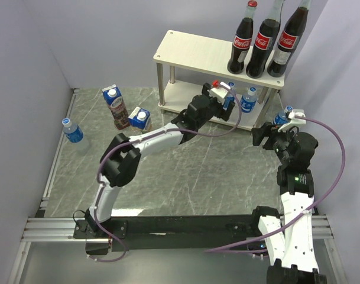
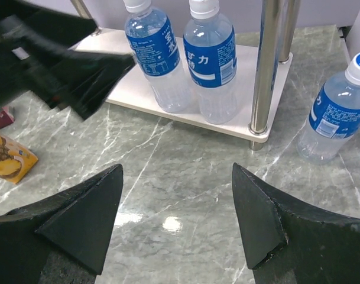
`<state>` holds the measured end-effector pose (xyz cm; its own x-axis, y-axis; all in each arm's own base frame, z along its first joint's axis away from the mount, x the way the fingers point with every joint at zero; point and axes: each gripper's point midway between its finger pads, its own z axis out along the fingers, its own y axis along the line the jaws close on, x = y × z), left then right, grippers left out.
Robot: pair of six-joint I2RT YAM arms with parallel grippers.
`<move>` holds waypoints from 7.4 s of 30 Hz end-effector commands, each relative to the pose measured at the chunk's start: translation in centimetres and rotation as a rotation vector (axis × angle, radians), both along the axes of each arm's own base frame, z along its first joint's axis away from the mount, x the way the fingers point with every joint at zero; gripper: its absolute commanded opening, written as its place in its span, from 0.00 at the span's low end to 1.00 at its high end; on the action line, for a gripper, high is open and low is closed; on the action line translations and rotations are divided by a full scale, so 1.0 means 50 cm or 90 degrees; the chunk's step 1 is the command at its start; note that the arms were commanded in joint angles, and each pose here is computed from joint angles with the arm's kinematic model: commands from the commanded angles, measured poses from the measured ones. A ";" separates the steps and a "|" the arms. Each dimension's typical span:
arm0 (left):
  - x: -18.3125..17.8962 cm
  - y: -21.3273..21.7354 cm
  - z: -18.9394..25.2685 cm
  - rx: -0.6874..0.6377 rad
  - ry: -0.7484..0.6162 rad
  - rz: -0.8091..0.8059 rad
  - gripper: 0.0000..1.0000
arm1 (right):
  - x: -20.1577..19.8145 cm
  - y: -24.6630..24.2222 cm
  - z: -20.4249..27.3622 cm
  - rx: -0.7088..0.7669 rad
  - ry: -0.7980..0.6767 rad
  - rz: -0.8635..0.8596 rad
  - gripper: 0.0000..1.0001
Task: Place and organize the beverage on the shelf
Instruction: Place the drink on the shelf, then pick up the drink from the center of the board, then place the drink on the shelf.
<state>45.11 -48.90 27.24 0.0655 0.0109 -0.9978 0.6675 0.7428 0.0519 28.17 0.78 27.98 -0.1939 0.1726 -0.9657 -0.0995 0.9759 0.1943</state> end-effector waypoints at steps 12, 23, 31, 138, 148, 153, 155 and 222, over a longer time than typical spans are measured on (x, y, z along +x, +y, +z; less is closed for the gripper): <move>-0.220 0.155 0.204 -0.049 -0.012 -0.059 0.99 | 0.007 -0.041 -0.009 -0.083 0.027 -0.005 0.80; -0.363 0.322 0.187 -0.022 0.052 -0.070 0.99 | -0.007 -0.190 -0.012 -0.161 0.063 -0.219 0.77; -0.447 0.405 0.140 -0.073 0.120 -0.078 1.00 | 0.068 -0.270 -0.041 -0.192 0.121 -0.228 0.76; -0.474 0.095 -0.053 0.002 0.233 -0.396 1.00 | -0.078 0.344 0.117 -0.065 -0.003 0.485 0.00; -0.450 0.063 -0.068 0.052 0.215 -0.351 0.98 | -0.067 0.342 0.131 -0.058 0.001 0.464 0.00; -0.442 0.067 -0.079 0.073 0.201 -0.319 0.86 | -0.066 0.338 0.133 -0.052 0.001 0.454 0.00; -0.444 0.066 -0.079 0.078 0.200 -0.321 0.77 | -0.062 0.337 0.130 -0.049 0.007 0.447 0.00; 0.076 0.106 0.147 -0.133 -0.006 -0.005 0.00 | -0.050 0.118 0.074 -0.026 -0.078 0.247 0.83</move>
